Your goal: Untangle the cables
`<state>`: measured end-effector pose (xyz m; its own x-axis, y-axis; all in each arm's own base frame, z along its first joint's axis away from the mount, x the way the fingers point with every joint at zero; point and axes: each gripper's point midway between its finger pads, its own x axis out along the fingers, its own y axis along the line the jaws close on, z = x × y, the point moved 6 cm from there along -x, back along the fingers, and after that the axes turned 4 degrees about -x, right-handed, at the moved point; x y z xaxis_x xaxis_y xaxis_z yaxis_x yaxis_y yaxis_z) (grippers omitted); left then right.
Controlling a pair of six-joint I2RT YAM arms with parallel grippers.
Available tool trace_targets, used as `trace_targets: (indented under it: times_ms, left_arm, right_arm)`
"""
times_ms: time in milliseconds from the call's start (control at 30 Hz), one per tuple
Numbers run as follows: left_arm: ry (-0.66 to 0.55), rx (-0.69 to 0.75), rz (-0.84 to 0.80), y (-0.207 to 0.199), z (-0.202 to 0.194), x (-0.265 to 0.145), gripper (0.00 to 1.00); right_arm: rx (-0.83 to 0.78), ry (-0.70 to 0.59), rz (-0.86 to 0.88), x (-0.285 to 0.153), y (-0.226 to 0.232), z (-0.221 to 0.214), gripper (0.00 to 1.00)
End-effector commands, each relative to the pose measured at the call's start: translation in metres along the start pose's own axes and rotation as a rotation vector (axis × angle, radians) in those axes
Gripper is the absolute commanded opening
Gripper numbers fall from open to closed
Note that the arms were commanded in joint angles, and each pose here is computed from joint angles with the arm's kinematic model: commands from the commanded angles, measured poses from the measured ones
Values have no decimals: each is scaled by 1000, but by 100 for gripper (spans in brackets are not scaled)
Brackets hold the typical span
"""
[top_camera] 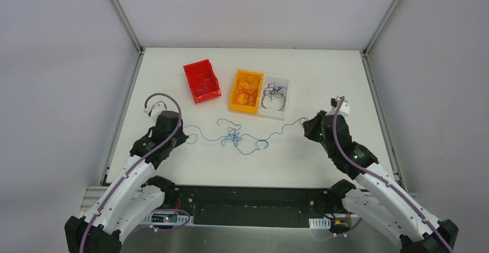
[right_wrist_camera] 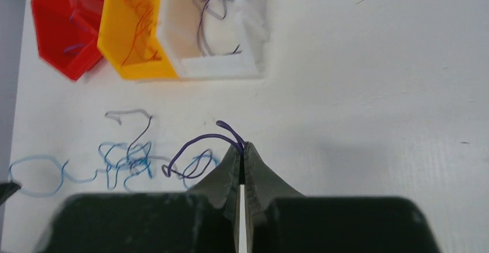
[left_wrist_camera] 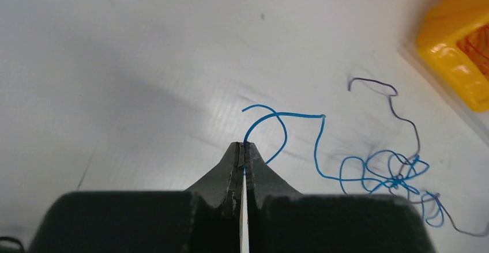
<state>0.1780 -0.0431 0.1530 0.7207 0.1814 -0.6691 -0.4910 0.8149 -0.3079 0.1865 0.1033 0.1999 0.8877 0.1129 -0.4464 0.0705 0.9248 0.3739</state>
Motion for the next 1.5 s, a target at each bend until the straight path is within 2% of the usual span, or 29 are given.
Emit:
trace_targets:
  times_ms: [0, 67, 100, 133, 233, 333, 467, 567, 667, 833, 1100, 1333, 1367, 1400, 1467]
  left_arm:
    - [84, 91, -301, -37, -3, -8, 0]
    - [103, 121, -377, -46, -3, -12, 0]
    - [110, 131, -406, -49, -4, -13, 0]
    - [115, 139, -433, -53, -3, -15, 0]
    - [137, 167, -494, -61, -3, -19, 0]
    - [145, 183, -505, -64, -2, -19, 0]
    - [140, 183, -504, -64, -1, -20, 0]
    - [132, 182, -489, -63, 0, -18, 0]
    - [135, 180, -483, -62, -1, -17, 0]
    - [134, 179, -469, -60, -2, -15, 0]
    - [130, 185, -467, -60, -2, -14, 0]
    - [115, 186, -459, -57, -1, -15, 0]
    - [113, 186, -459, -57, -1, -15, 0]
    - [110, 185, -459, -56, -1, -15, 0]
    - [103, 186, -454, -56, 0, -15, 0]
  right_arm:
    - [-62, 182, 322, 0, 44, -19, 4]
    - [-96, 238, 378, 1, 55, -27, 17]
    - [-119, 272, 424, 0, 62, -32, 26]
    - [-147, 308, 456, 0, 68, -38, 42]
    - [-226, 343, 509, 1, 84, -44, 61]
    - [-299, 362, 539, 6, 100, -48, 69]
    - [-363, 409, 513, 22, 112, -57, 70]
    - [-373, 420, 388, 42, 112, -59, 72]
    - [-370, 446, 256, 60, 111, -62, 78]
    - [-327, 506, 217, 79, 120, -80, 86]
    - [-328, 591, 98, 106, 121, -105, 86]
    - [-397, 623, 37, 118, 113, -128, 74]
    - [-400, 621, 34, 119, 113, -128, 72]
    - [-400, 619, 36, 118, 113, -128, 65]
    - [-398, 609, 51, 116, 115, -125, 44]
